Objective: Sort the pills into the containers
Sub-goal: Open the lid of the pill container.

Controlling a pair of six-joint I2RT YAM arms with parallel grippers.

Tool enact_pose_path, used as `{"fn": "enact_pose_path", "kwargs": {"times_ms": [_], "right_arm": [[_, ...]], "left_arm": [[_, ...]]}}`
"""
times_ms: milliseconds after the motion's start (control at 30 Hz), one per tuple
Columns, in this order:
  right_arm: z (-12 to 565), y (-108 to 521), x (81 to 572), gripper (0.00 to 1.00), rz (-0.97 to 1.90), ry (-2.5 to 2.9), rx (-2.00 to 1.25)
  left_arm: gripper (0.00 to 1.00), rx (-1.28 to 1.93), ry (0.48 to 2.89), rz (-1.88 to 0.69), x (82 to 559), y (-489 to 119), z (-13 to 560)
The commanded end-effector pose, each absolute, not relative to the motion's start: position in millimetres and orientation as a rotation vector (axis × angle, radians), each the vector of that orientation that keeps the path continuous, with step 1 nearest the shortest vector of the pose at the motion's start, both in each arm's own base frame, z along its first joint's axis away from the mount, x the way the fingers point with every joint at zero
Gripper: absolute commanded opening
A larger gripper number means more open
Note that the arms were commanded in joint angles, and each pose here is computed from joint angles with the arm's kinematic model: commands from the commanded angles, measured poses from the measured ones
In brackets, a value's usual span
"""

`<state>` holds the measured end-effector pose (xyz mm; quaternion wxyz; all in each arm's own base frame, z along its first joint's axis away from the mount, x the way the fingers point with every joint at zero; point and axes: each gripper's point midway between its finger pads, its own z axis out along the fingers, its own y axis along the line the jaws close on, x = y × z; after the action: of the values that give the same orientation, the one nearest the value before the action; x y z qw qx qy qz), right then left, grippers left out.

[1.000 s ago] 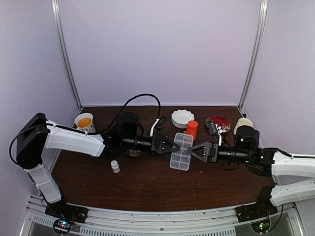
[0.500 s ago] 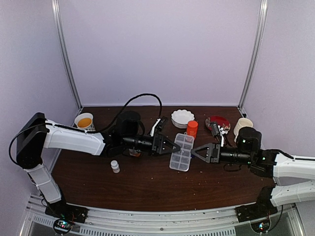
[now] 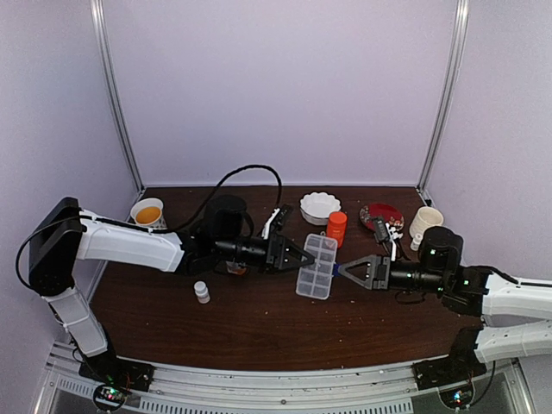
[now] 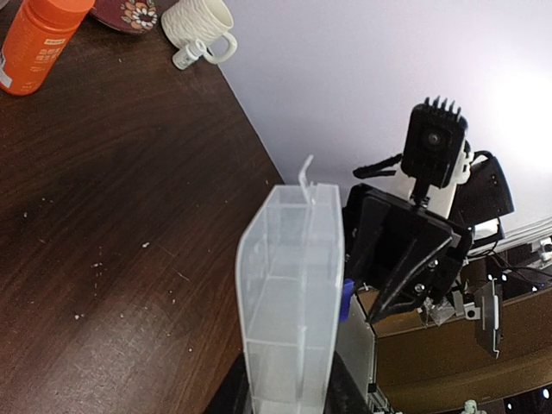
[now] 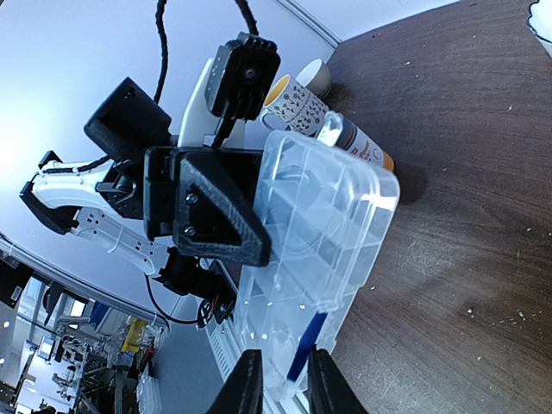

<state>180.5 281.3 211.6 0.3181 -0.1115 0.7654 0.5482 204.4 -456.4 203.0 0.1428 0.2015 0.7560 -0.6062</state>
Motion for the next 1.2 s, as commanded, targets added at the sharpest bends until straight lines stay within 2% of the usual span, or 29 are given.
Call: {"fn": "enact_pose_path", "kwargs": {"times_ms": [0,100,200,333,567,833,1167], "right_arm": [[221,282,172,0.21,1.503,1.969,-0.318],[222,282,170,0.23,1.514,1.962,-0.326],[217,280,173,0.5,1.477,1.986,-0.312],[211,278,178,0.66,1.427,2.011,-0.295],[208,271,183,0.85,1.357,2.019,-0.288],[228,290,178,0.86,1.49,1.947,-0.355],[243,300,176,0.74,1.562,1.907,-0.39]], "left_arm": [[0.06,0.581,2.118,-1.73,215,-458,215],[0.05,0.584,2.113,-1.736,215,-458,218],[0.05,0.589,2.102,-1.75,214,-459,221],[0.05,0.593,2.093,-1.755,214,-459,225],[0.06,0.604,2.079,-1.777,211,-459,230],[0.06,0.617,2.042,-1.838,205,-459,243],[0.06,0.621,2.016,-1.884,200,-457,249]]}}
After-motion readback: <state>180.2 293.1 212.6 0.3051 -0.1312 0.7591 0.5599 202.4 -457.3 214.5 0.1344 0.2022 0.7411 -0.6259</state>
